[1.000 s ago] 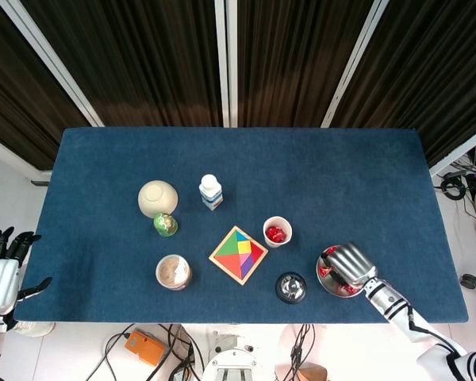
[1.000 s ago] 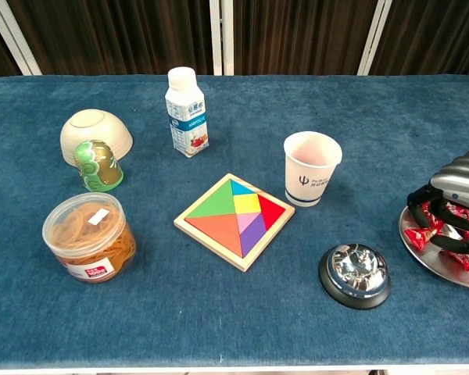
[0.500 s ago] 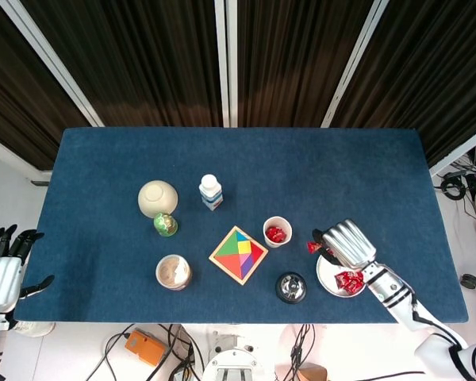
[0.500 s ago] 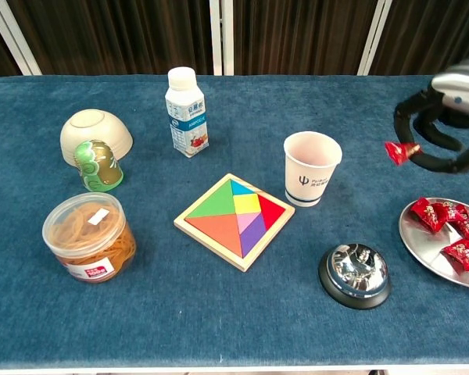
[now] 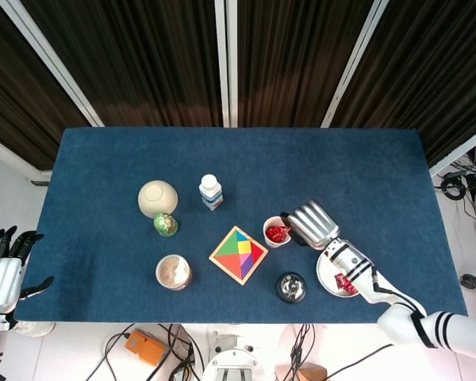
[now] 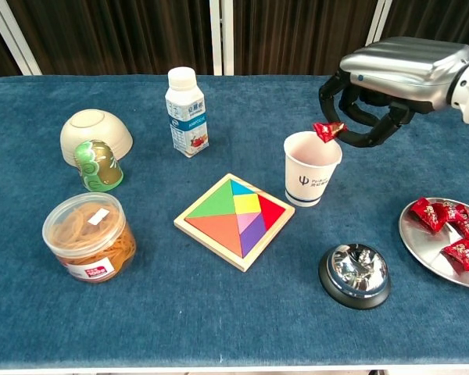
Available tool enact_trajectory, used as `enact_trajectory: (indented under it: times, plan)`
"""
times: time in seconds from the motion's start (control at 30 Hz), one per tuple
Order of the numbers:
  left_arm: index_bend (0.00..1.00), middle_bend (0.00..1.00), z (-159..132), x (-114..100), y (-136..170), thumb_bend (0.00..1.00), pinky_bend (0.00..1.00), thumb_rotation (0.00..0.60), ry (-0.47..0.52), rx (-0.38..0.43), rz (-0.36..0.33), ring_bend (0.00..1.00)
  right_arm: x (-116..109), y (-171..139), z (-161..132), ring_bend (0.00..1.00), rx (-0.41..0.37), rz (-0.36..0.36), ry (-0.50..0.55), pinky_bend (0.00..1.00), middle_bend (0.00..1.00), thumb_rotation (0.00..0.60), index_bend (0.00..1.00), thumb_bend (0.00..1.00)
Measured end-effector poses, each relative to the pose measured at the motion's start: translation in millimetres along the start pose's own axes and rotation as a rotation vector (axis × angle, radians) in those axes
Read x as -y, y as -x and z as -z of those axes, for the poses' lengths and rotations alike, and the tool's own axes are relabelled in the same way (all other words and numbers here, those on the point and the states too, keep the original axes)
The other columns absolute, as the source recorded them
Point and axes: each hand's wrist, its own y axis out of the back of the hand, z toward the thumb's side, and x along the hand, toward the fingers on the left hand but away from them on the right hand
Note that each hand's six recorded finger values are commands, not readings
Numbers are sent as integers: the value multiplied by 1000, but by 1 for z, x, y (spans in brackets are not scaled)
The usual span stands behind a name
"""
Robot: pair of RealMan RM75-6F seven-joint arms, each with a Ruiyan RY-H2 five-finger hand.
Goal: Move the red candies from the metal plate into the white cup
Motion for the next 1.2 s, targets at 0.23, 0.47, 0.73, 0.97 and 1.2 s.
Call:
enact_trajectory:
  times: [0.23, 0.47, 0.73, 0.97, 1.2]
  plan:
    - [210, 174, 2, 0, -1, 19, 0, 600, 1, -3, -4, 0, 5, 11, -11, 1000, -15, -13, -23, 1000, 864, 600, 471, 629]
    - [210, 174, 3, 1, 0, 19, 0, 600, 1, -6, 1, 0, 7, 8, -11, 1000, -11, -5, -21, 1000, 864, 600, 388, 539]
    - [210, 174, 5, 2, 0, 19, 0, 600, 6, -9, 1, 0, -3, -31, 10, 1000, 24, 57, -37, 1000, 864, 600, 425, 463]
    - [210, 174, 2, 0, -2, 19, 0, 600, 6, 4, -5, 0, 32, -106, 39, 1000, 89, -57, -60, 1000, 864, 600, 460, 360]
    - [210, 174, -6, -2, -4, 20, 0, 600, 7, 24, -14, 0, 74, -151, 55, 1000, 134, -199, -55, 1000, 864, 600, 469, 356]
